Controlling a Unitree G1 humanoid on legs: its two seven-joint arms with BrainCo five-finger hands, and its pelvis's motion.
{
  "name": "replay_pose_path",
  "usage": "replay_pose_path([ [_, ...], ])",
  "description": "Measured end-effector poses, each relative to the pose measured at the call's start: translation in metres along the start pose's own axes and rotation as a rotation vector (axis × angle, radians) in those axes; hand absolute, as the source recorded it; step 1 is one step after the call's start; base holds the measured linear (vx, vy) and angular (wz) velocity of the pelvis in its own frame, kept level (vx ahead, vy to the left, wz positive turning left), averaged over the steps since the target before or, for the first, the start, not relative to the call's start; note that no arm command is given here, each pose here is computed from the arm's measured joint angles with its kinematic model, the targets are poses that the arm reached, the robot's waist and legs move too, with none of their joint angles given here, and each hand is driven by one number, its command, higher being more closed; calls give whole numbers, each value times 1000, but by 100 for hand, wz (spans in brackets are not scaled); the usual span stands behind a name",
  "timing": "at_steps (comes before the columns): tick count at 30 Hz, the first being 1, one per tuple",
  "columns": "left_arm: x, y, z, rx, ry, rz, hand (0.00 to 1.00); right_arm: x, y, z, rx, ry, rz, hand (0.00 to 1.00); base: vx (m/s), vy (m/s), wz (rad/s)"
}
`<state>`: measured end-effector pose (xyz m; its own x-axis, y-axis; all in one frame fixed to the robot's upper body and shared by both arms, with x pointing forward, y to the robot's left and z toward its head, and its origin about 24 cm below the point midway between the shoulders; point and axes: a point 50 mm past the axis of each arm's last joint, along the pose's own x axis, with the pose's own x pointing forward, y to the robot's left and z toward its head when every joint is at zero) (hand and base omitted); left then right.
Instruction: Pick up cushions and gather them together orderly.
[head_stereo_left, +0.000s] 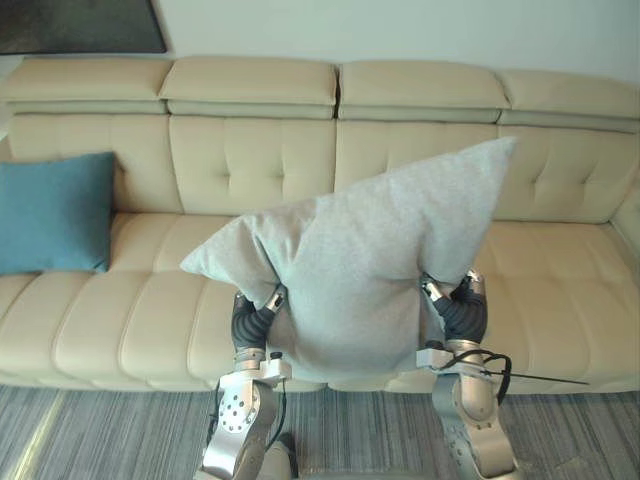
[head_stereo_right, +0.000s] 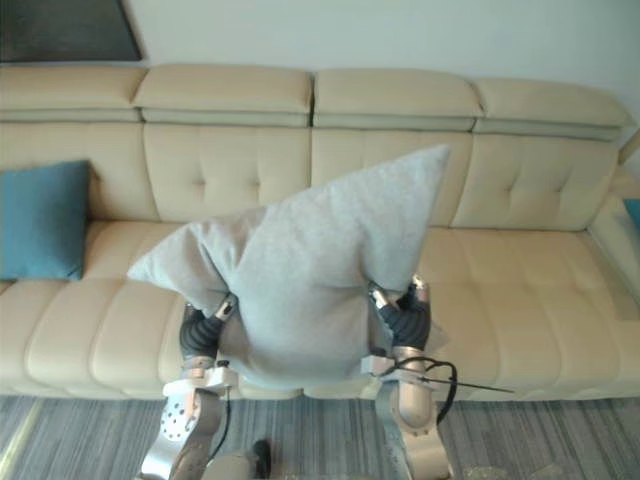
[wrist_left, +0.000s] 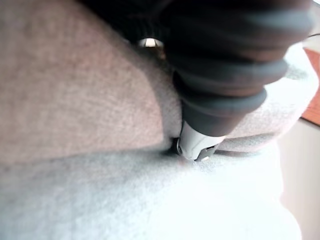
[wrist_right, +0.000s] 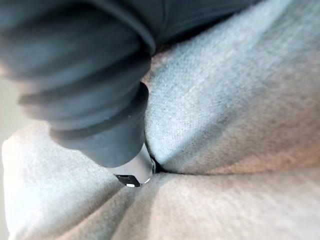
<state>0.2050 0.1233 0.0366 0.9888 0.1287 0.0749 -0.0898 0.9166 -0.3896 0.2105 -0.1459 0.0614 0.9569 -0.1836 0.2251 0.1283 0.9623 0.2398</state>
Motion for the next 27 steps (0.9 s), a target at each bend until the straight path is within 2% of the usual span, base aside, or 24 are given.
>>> replay_pose_path([
  [11,2,0,-11,2,41,-9,100,5,-8,-2,-61,18,33,100,233,-154,7],
  [20,7,-1,-3,-23,0,0,100,6,-1,13,-29,-44,76,100,15,16,22],
  [23,21,-5,9,-5,-69,-7,100,16,8,20,1,-88,90,100,-109,42,30],
  [27,56,-19,44,-19,-243,14,100,51,32,40,41,-218,132,100,-174,-17,10],
])
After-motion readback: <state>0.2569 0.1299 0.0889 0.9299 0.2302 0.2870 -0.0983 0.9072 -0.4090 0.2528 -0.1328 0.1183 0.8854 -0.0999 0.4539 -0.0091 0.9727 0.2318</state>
